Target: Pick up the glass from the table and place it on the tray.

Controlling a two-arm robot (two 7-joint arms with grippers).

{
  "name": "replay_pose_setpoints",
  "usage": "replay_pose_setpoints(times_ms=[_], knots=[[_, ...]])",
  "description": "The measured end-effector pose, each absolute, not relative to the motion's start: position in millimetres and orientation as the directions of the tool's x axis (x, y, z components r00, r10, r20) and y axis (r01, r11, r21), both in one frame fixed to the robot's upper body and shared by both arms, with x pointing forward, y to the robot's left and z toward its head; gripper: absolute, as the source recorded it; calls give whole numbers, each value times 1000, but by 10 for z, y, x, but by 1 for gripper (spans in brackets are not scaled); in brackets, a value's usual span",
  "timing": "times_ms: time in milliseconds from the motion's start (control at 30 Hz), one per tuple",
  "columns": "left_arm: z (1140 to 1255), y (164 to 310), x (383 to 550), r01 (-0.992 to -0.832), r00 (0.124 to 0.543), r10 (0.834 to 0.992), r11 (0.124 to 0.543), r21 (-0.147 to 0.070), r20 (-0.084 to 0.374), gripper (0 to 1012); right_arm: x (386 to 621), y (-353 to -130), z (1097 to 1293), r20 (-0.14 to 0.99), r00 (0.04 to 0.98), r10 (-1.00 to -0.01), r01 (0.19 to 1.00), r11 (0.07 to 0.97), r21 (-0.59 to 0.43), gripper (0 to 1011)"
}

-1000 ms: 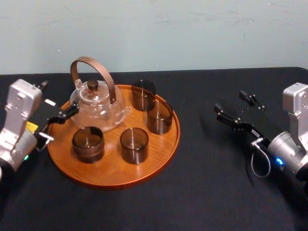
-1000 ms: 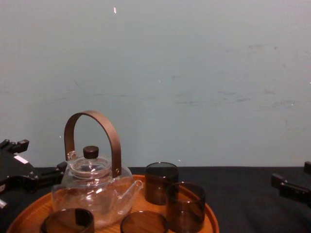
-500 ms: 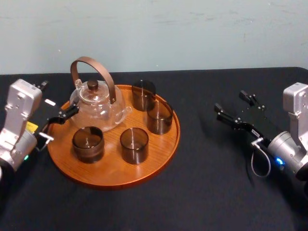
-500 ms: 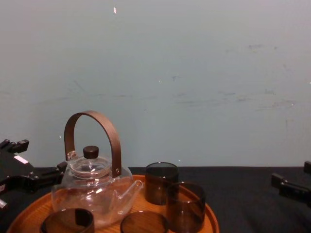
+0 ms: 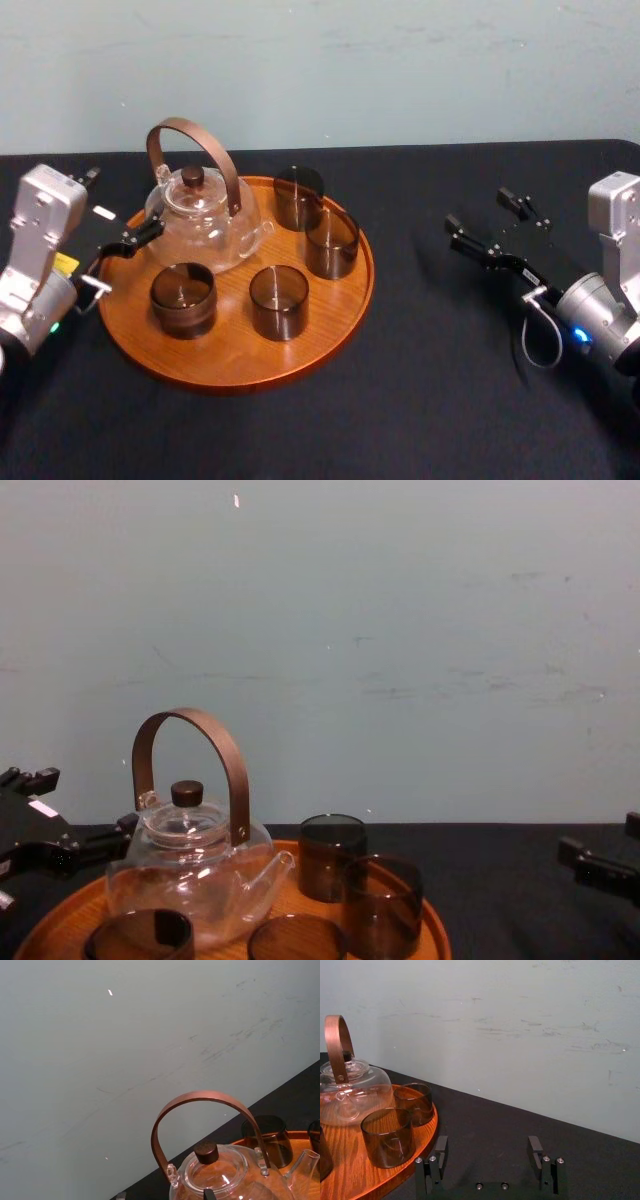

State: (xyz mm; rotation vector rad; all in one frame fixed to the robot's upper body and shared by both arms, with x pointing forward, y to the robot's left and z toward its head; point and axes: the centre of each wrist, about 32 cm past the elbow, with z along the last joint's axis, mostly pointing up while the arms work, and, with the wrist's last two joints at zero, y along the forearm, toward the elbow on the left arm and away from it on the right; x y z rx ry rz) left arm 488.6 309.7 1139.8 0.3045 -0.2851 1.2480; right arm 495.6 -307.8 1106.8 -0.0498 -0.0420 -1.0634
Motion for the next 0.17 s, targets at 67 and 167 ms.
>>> replay_pose_setpoints(times_ms=[67, 167], knots=[[11398, 3097, 4886, -955, 292, 880, 287, 70, 374, 1001, 4956, -3078, 11068, 58, 485, -872, 874, 485, -21, 1002], [11397, 3097, 4886, -955, 292, 880, 287, 70, 374, 1001, 4956, -3078, 11068, 59, 485, -872, 874, 485, -21, 1002]])
